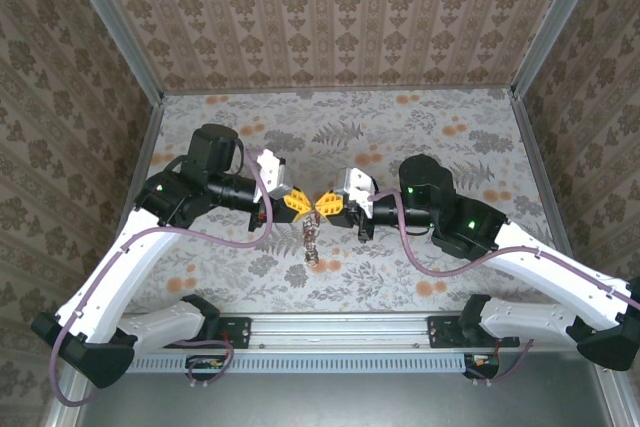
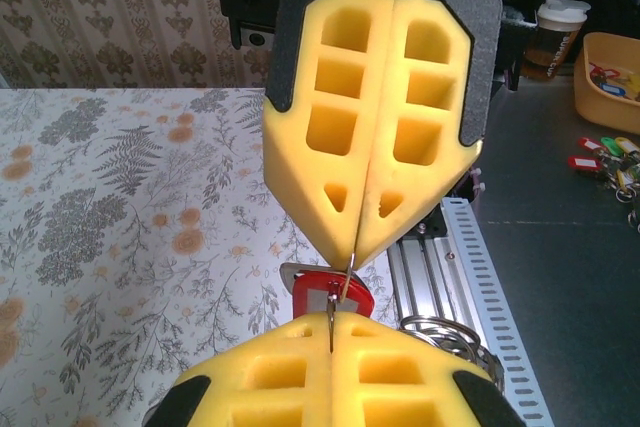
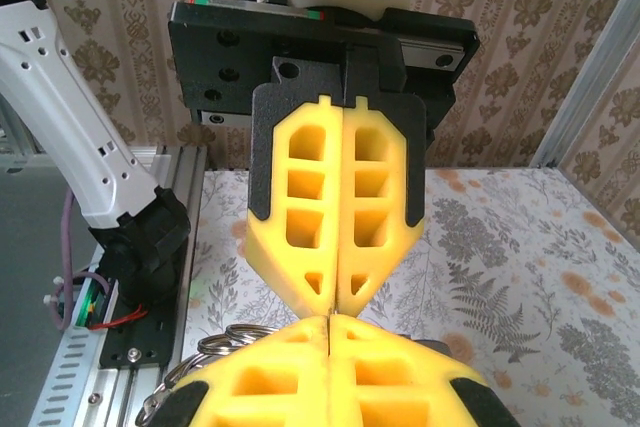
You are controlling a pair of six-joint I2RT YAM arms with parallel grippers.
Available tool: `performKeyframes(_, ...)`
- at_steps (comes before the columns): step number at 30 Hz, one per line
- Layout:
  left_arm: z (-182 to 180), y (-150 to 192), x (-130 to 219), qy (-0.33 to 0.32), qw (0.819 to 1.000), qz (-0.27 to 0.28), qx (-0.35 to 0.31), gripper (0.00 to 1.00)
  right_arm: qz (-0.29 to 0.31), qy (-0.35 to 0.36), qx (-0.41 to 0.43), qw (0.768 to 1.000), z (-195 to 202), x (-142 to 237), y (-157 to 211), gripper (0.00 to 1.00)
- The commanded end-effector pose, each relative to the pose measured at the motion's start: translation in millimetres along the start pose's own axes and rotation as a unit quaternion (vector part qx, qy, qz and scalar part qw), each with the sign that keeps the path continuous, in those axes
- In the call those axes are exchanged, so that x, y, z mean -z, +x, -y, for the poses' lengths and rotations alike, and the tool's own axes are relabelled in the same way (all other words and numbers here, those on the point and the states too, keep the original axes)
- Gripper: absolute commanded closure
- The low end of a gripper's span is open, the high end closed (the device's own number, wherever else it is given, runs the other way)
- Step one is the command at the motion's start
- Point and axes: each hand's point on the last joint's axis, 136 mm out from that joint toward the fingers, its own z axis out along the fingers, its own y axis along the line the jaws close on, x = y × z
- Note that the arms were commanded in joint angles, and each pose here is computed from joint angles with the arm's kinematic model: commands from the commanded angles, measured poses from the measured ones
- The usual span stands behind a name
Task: Put the keys on the keyring
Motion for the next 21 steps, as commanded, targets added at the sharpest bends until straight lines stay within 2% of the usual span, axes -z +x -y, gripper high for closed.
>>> performKeyframes(1, 12.0, -15.9, 5.9, 0.019, 0.999, 0.033, -0.030, 1.00, -0.038, -0.007, 0.004, 0.999, -5.1, -4.5, 17.5, 1.00)
performKeyframes(21, 9.3, -16.6, 5.5, 0.022, 0.999, 0.037, -0.025, 1.00, -0.062, 0.003, 0.038, 0.997, -6.5, -4.7, 23.7, 1.00)
